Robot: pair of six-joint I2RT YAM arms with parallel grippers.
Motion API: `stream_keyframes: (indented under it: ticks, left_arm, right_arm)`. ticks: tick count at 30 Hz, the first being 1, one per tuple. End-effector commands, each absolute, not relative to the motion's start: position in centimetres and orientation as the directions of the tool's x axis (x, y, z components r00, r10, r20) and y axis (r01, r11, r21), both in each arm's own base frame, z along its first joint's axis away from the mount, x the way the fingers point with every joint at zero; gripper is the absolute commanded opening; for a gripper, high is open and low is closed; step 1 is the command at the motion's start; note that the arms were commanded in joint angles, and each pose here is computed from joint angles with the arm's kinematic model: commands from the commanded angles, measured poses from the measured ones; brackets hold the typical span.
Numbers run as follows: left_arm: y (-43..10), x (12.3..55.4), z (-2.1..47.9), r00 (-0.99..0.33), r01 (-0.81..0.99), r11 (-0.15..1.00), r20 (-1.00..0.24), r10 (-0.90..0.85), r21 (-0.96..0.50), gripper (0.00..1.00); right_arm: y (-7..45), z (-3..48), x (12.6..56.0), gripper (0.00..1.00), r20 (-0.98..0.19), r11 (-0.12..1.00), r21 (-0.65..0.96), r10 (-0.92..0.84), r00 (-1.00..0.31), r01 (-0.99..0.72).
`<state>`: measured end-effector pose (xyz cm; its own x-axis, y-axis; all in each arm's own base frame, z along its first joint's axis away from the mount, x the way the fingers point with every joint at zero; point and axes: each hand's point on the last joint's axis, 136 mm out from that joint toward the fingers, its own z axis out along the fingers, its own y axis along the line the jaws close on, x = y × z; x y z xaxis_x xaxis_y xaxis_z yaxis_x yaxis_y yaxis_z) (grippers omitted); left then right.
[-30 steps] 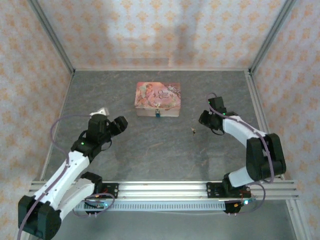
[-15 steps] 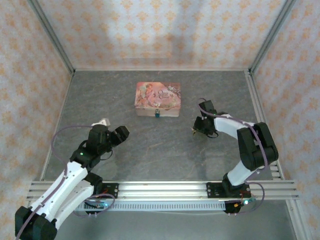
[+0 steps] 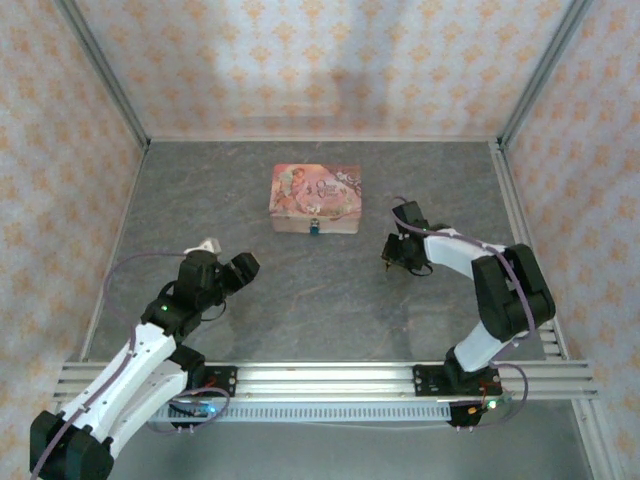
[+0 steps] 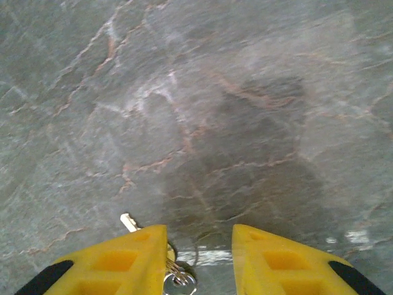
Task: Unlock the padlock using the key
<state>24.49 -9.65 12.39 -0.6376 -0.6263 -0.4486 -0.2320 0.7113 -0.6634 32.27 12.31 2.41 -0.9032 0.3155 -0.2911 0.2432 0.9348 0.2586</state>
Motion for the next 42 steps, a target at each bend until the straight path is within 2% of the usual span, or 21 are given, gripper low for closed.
stream_keyframes:
  ticks: [1, 8, 14, 21, 27, 36, 42]
  left_arm:
    - [-10.0, 24.4, 12.3, -0.638, -0.226, 0.701, -0.441, -0.631, -0.676, 0.74]
    - [-9.9, 24.3, 12.2, -0.634, -0.23, 0.697, -0.439, -0.637, -0.679, 0.74]
    - [-9.9, 24.2, 12.0, -0.632, -0.238, 0.693, -0.433, -0.642, -0.68, 0.74]
    - [-9.7, 24.0, 11.9, -0.626, -0.242, 0.688, -0.432, -0.65, -0.685, 0.74]
    - [-9.5, 23.7, 12.1, -0.618, -0.244, 0.686, -0.435, -0.655, -0.686, 0.74]
    - [-9.4, 23.6, 12.0, -0.612, -0.249, 0.679, -0.431, -0.663, -0.69, 0.74]
    - [-9.5, 23.7, 12.6, -0.611, -0.24, 0.677, -0.434, -0.662, -0.695, 0.76]
  right_arm:
    - [13.2, 2.6, 32.7, 0.33, -0.293, 0.938, 0.268, 0.297, -0.909, 0.22]
    - [13.3, 3.0, 32.6, 0.34, -0.303, 0.948, 0.246, 0.271, -0.914, 0.199]
    - [13.6, 2.5, 31.9, 0.28, -0.294, 0.965, 0.201, 0.225, -0.929, 0.17]
    - [13.3, 2.0, 31.7, 0.28, -0.297, 0.975, 0.149, 0.201, -0.933, 0.163]
    - [13.2, 1.5, 31.5, 0.2, -0.294, 0.983, 0.108, 0.174, -0.94, 0.148]
    - [13.7, 1.4, 31.4, 0.0, -0.296, 0.99, 0.077, 0.135, -0.946, 0.117]
    - [14.5, 4.1, 32.1, 0.0, -0.352, 0.986, 0.138, 0.137, -0.926, 0.093]
